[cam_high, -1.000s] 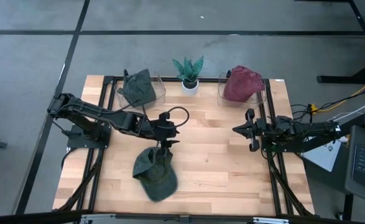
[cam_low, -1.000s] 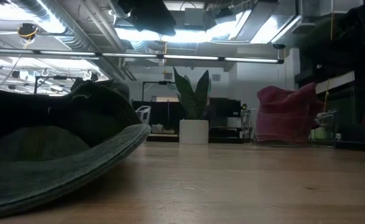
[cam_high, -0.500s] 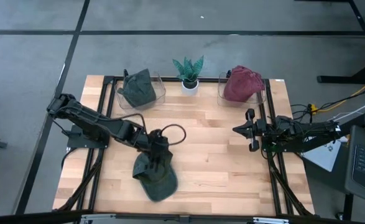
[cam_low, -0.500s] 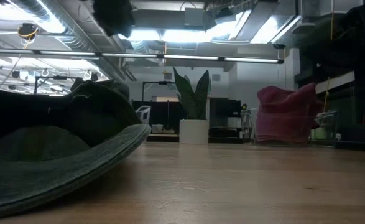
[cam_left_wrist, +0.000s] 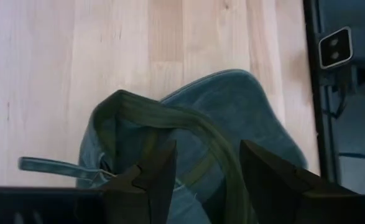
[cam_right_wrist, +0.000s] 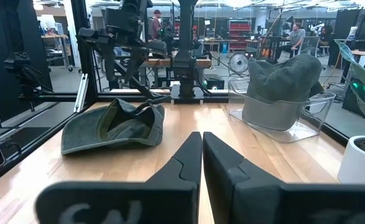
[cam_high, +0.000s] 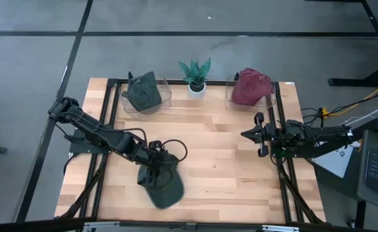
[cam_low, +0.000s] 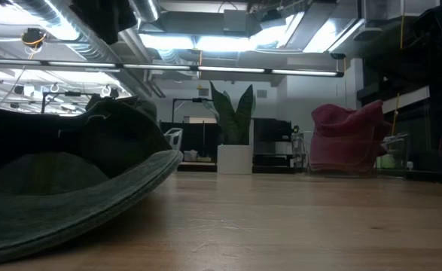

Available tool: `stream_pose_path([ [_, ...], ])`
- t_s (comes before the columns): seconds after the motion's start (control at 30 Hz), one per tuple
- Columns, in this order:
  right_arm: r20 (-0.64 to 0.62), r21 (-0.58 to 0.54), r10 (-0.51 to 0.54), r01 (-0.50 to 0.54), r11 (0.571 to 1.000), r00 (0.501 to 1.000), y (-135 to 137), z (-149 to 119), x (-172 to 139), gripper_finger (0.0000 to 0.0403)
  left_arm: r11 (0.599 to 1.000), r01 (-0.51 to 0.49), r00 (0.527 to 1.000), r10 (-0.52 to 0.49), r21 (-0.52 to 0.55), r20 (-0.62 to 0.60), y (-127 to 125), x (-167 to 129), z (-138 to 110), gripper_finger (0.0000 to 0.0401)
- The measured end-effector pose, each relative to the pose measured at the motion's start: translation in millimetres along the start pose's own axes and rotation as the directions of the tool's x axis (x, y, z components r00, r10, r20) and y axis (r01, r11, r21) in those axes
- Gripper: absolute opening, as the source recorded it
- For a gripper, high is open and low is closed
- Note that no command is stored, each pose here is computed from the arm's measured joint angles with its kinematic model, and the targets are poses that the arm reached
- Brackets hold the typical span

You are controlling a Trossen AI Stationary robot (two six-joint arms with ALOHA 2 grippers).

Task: Pick & Place hat
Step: Put the black cap into the left transparent bin

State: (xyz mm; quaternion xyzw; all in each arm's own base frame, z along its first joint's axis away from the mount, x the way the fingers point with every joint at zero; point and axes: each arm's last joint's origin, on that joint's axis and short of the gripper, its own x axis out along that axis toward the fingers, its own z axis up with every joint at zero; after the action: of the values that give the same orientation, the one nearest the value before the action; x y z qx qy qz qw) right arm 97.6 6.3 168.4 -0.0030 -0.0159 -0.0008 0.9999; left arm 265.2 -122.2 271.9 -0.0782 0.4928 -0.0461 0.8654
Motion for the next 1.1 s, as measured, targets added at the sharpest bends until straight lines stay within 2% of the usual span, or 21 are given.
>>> stream_pose_path([
  [0.1,0.000,0.000,0.000,0.000,1.000,1.000,0,0,0,0.0016,1.000,-0.009,1.000,0.010,0.021,-0.019,2,0,-1,0.0171],
  [0.43,0.000,0.000,0.000,0.000,1.000,1.000,0,0,0,0.0016,1.000,-0.017,0.998,0.015,-0.019,-0.055,9,0,-1,0.0171],
  [0.67,0.000,0.000,0.000,0.000,1.000,1.000,0,0,0,0.0016,0.989,-0.109,0.973,0.085,-0.102,-0.214,15,-2,-17,0.0176],
  [0.8,0.000,0.000,0.000,0.000,1.000,1.000,0,0,0,0.0016,0.974,-0.174,0.958,0.132,-0.149,-0.253,13,-4,-24,0.0201],
  [0.97,0.000,0.000,0.001,-0.001,1.000,1.000,0,0,0,0.0016,0.963,-0.170,0.953,0.107,-0.207,-0.285,9,4,-36,0.0250],
  [1.1,0.000,0.000,0.001,-0.001,1.000,1.000,0,0,0,0.0016,0.972,-0.169,0.945,0.113,-0.163,-0.306,11,16,-49,0.0284],
])
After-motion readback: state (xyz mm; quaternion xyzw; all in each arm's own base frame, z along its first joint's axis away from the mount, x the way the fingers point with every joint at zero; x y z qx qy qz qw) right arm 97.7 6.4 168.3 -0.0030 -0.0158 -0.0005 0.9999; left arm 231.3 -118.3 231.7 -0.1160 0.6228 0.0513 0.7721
